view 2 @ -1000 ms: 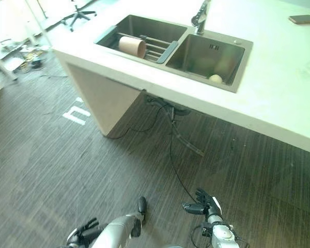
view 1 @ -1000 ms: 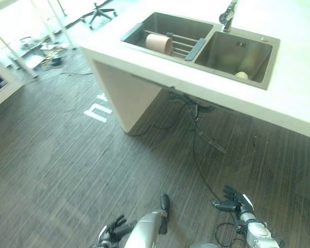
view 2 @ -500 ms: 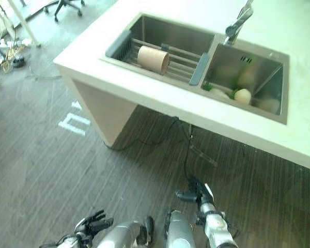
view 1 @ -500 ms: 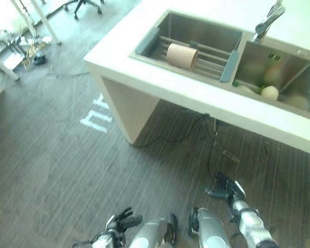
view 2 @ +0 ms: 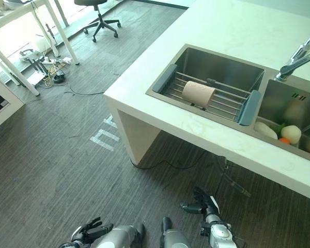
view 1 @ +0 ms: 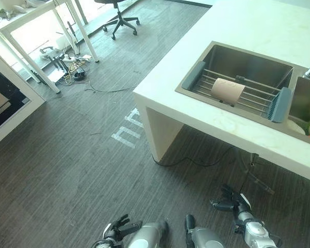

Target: Place the dishes in the dishwasher.

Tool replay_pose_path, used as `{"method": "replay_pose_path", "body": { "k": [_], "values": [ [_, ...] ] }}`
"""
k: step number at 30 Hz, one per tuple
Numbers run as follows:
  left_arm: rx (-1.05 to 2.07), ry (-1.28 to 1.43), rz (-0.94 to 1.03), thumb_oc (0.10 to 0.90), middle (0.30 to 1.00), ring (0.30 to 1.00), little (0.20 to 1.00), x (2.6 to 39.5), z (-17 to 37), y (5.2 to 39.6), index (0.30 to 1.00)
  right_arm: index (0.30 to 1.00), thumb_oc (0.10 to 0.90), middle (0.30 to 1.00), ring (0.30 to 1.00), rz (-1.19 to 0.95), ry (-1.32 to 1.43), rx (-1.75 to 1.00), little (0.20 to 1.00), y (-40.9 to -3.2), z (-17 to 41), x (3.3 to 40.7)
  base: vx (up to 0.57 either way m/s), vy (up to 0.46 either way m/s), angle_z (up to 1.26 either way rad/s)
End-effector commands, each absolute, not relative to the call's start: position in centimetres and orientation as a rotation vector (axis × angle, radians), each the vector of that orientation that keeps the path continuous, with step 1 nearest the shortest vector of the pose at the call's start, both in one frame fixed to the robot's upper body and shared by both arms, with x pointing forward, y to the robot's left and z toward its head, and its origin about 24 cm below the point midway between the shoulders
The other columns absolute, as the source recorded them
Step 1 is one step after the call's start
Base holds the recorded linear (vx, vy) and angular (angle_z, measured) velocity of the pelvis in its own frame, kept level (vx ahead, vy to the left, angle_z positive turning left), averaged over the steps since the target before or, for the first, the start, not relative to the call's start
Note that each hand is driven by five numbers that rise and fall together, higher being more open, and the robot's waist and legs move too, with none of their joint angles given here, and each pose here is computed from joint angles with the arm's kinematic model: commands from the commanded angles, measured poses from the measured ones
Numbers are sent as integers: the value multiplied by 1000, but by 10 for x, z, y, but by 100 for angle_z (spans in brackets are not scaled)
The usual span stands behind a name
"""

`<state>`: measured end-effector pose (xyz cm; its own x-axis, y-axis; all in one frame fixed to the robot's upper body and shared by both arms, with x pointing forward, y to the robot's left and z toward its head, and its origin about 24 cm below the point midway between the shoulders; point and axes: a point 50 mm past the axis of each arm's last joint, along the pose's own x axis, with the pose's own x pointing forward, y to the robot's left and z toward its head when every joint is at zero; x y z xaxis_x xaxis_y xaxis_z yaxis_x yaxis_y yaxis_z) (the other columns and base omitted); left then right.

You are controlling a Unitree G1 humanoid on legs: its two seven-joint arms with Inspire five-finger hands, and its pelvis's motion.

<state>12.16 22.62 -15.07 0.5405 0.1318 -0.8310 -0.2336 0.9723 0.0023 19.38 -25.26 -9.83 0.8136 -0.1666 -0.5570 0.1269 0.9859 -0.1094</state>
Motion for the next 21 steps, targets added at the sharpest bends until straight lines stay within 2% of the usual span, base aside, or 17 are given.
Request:
{"method": "replay_pose_path", "body": {
  "k": [1, 9, 13, 18, 21],
  "values": [
    [-35, 1024, 147, 800, 900, 900, 900, 112, -155, 218, 900, 900, 800, 900, 900, -171, 467, -115, 900, -265, -76, 211, 110, 259, -65],
    [-8, 1034, 132, 800, 900, 900, 900, 108, -156, 220, 900, 900, 800, 900, 900, -220, 551, -81, 900, -267, -91, 196, 143, 116, -30],
    [4, 1050, 103, 800, 900, 900, 900, 108, -158, 213, 900, 900, 800, 900, 900, -266, 635, -77, 900, -272, -104, 179, 138, 5, -20],
    [15, 1067, 117, 800, 900, 900, 900, 106, -159, 214, 900, 900, 800, 900, 900, -258, 639, -99, 900, -274, -105, 177, 69, 13, -31],
    [-7, 1076, 199, 800, 900, 900, 900, 106, -158, 222, 900, 900, 800, 900, 900, -233, 645, -96, 900, -273, -106, 175, 35, -229, -84]
  ]
}}
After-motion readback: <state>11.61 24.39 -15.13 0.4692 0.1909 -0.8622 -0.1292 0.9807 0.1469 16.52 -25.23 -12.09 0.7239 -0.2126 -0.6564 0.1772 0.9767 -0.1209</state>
